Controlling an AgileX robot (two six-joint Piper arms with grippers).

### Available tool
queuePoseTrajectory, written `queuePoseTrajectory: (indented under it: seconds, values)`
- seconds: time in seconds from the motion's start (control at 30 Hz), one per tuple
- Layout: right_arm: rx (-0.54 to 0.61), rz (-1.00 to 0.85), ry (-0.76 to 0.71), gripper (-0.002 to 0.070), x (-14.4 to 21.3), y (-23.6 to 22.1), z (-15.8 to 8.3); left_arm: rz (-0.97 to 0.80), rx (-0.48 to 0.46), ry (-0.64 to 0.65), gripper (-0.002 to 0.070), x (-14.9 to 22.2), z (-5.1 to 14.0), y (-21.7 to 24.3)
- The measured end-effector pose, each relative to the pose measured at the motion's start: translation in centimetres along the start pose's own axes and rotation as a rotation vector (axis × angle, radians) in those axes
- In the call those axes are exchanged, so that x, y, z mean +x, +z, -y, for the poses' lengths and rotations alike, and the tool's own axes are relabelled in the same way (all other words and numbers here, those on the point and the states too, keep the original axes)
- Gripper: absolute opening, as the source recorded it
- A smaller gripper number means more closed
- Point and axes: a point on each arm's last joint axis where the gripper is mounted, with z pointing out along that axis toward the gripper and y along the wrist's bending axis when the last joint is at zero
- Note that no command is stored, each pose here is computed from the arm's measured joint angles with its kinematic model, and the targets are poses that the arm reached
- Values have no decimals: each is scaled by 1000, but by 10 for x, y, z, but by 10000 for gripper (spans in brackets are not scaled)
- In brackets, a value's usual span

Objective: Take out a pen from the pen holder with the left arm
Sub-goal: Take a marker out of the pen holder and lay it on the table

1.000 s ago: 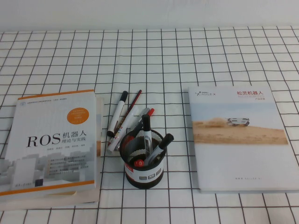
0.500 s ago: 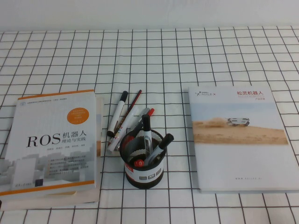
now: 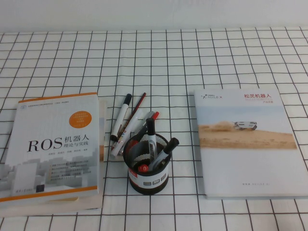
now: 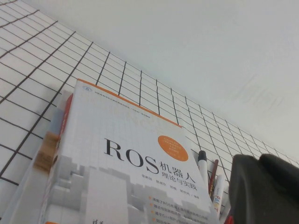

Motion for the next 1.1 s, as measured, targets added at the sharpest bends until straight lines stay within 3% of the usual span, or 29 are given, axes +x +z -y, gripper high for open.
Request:
queuePoseTrajectory:
  seconds: [0.2, 0.33, 0.67, 0.9, 1.1]
  values:
    - [0, 0, 0, -13, 0, 0, 0, 4, 1, -3, 0, -1, 0, 0]
    - [0, 0, 0, -13, 0, 0, 0, -85, -20, 8, 0, -14, 10, 5]
    - [0, 0, 0, -13, 0, 0, 0, -331, -44, 245, 0, -67, 43, 52]
    - [0, 0, 0, -12, 0, 0, 0, -418, 77, 348, 0, -80, 60, 93]
    - [0, 0, 0, -13, 0, 0, 0, -455, 251, 351, 0, -69, 78, 121]
